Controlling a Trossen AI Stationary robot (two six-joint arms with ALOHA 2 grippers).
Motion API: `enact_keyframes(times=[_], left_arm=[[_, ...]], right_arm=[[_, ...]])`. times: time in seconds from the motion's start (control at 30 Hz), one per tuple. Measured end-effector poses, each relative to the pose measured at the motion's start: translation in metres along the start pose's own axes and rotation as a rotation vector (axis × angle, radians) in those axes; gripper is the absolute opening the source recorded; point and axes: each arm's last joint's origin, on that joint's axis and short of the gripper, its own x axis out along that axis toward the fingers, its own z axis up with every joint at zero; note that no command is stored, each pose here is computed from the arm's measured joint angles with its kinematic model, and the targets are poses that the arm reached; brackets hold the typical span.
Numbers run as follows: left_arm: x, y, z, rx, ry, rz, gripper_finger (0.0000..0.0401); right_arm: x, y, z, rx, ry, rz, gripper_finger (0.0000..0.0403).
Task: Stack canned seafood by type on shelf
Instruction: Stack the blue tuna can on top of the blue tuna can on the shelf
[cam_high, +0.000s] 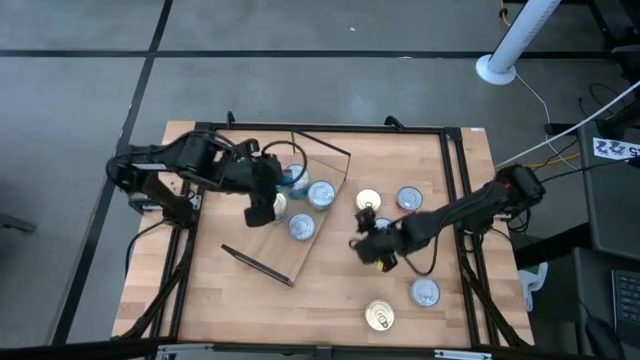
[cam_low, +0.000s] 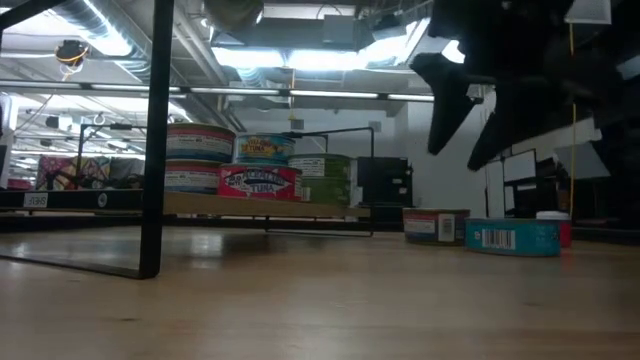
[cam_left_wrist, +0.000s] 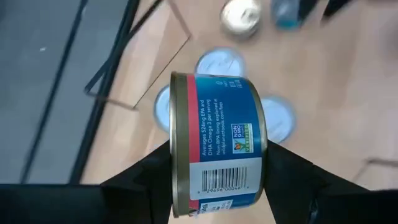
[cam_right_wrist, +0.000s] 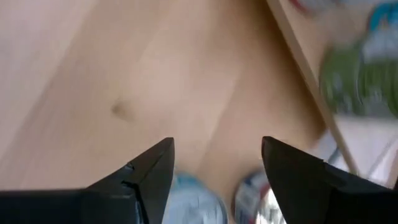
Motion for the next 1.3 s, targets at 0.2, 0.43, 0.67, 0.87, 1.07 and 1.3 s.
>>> enact_keyframes(times=[0.2, 0.43, 0.67, 0.87, 1.07, 1.3], left_arm=[[0.038, -0.008, -0.024, 0.156, 0.144, 0.114, 0.0194], [0.086, -0.022, -0.044, 0.3, 0.299, 0.249, 0.0197], [0.111, -0.03, -0.054, 0.314, 0.343, 0.294, 0.0196], [0.116, -0.034, -0.051, 0.313, 0.29, 0.276, 0.0197], [0.118, -0.036, -0.047, 0.308, 0.252, 0.263, 0.0198], [0.128, -0.04, -0.047, 0.33, 0.274, 0.267, 0.0199]], right_arm=[[-0.034, -0.029, -0.022, 0.198, -0.014, -0.002, 0.0241], [-0.064, -0.049, -0.031, 0.292, -0.142, -0.053, 0.0241], [-0.079, -0.058, -0.037, 0.332, -0.201, -0.089, 0.0241], [-0.082, -0.06, -0.036, 0.34, -0.232, -0.1, 0.0241], [-0.082, -0.06, -0.036, 0.331, -0.231, -0.099, 0.0241], [-0.082, -0.06, -0.036, 0.331, -0.231, -0.098, 0.0241]])
